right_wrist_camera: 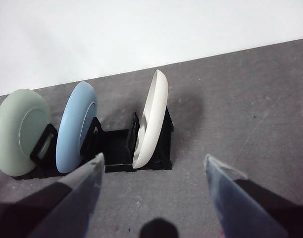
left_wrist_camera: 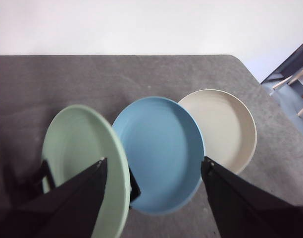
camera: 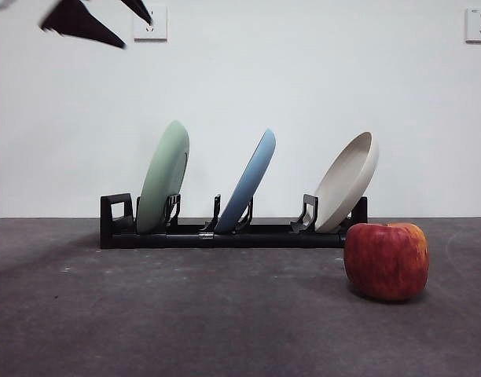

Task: Take the green plate from the plate rack,put the plate on the table,take the apple from the table,put the apple in the plate

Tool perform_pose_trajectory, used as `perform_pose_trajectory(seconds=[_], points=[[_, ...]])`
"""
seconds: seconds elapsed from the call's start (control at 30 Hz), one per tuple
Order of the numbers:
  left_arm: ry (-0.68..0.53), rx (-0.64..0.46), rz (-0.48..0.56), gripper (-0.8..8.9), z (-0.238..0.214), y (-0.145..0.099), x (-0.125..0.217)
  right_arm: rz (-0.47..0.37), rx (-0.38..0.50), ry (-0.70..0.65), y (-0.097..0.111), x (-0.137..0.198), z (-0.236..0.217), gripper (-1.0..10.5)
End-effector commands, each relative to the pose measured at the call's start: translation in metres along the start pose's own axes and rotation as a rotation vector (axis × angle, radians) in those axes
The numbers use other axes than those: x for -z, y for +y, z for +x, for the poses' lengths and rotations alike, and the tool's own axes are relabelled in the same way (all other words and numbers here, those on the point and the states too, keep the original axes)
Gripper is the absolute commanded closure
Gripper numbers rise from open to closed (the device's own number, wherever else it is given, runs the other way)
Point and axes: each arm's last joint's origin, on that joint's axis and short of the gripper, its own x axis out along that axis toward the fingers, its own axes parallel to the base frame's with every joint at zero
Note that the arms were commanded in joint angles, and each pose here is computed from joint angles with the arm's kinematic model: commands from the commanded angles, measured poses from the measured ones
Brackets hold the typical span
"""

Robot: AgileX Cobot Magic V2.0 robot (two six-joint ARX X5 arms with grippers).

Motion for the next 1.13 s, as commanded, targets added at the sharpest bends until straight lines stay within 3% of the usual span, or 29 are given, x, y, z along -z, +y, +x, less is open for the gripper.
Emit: perform_pose_trajectory(seconds=[0.03, 0.33, 0.67, 0.83, 1.13], points=[[0.04, -0.006, 0.007, 5.0, 0.03, 0.009, 0.002, 0.006, -0.004, -0.004, 0.001, -0.001, -0.001, 6.0], [0.136, -0.041, 0.01, 5.0, 0.099, 0.029, 0.029, 0.007, -0.003, 0.001, 0.001, -0.001, -0.001, 6.0], [0.181, -0.071, 0.018, 5.13, 0.126, 0.029, 0.045, 0.011, 0.003, 0.023, 0.0, 0.001, -0.001, 6.0], [0.186, -0.061, 0.038, 8.35, 0.126, 0.028, 0.045, 0.012, 0.005, 0.026, 0.0, 0.002, -0.001, 6.0], [0.167, -0.059, 0.048, 8.22, 0.119, 0.024, 0.04, 0.012, 0.005, 0.026, 0.0, 0.002, -0.001, 6.0]])
